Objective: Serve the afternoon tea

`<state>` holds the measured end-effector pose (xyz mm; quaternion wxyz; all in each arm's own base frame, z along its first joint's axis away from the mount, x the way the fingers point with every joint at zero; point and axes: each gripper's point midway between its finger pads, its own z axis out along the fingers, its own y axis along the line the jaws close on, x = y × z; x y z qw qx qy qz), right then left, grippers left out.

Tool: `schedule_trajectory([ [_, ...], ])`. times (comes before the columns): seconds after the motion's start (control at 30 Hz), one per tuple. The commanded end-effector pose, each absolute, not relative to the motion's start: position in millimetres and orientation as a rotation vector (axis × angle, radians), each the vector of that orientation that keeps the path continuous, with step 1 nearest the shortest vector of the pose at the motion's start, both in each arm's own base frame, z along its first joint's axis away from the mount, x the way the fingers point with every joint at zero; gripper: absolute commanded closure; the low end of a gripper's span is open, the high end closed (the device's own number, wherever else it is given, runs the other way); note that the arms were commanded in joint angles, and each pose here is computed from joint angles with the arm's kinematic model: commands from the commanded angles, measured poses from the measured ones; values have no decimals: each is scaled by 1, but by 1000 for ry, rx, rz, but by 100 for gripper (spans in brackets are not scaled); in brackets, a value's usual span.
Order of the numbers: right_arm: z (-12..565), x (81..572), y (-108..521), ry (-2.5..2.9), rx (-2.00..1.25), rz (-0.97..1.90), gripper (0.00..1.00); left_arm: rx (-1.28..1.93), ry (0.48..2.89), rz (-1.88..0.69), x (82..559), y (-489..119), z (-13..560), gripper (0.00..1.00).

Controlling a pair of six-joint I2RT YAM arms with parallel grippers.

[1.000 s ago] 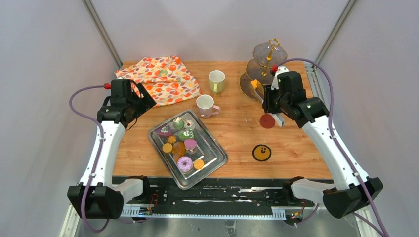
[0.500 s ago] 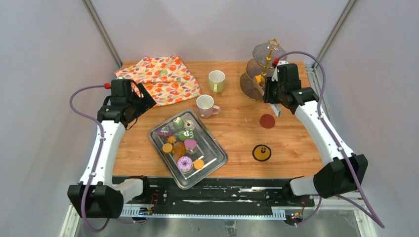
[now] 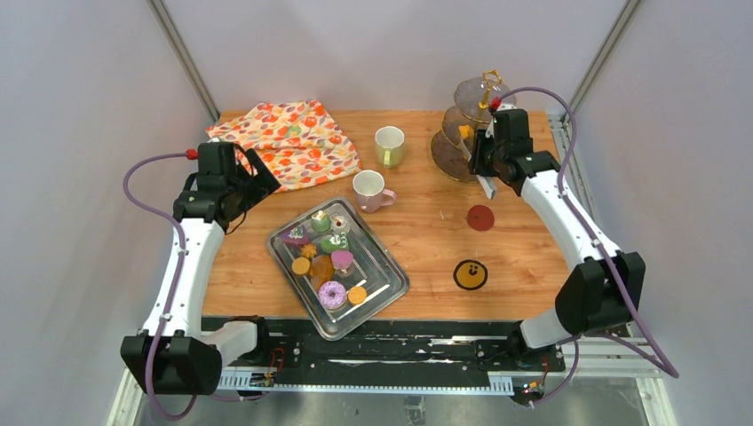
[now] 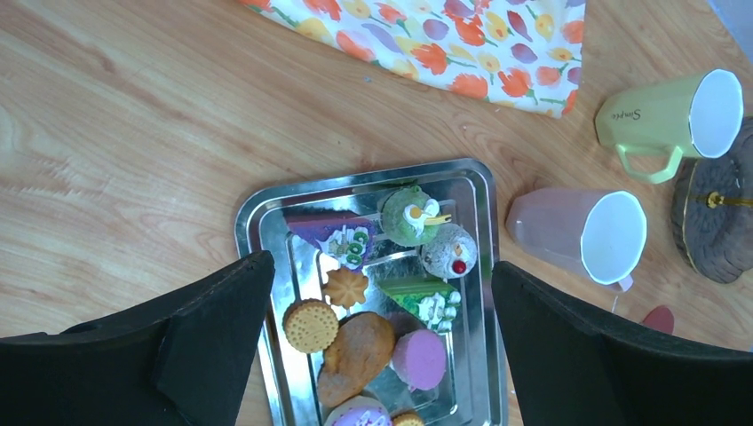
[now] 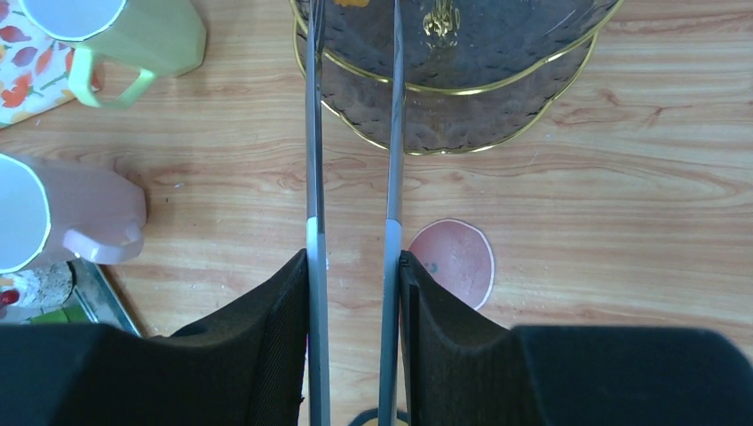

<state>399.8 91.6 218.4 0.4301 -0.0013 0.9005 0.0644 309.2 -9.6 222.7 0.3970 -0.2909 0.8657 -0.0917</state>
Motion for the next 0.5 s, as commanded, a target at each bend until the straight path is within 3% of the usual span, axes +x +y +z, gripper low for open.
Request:
schedule_trajectory([
  [0.0,224,424,87,2184,50,150,93,-707,2162,-262,307,-14,238,2],
  [0.23,228,426,86,2173,53,147,56,-707,2165,-255,305,-13,236,2],
  [0.47,247,411,82,2129,50,156,52,-706,2166,-256,305,-13,236,2],
])
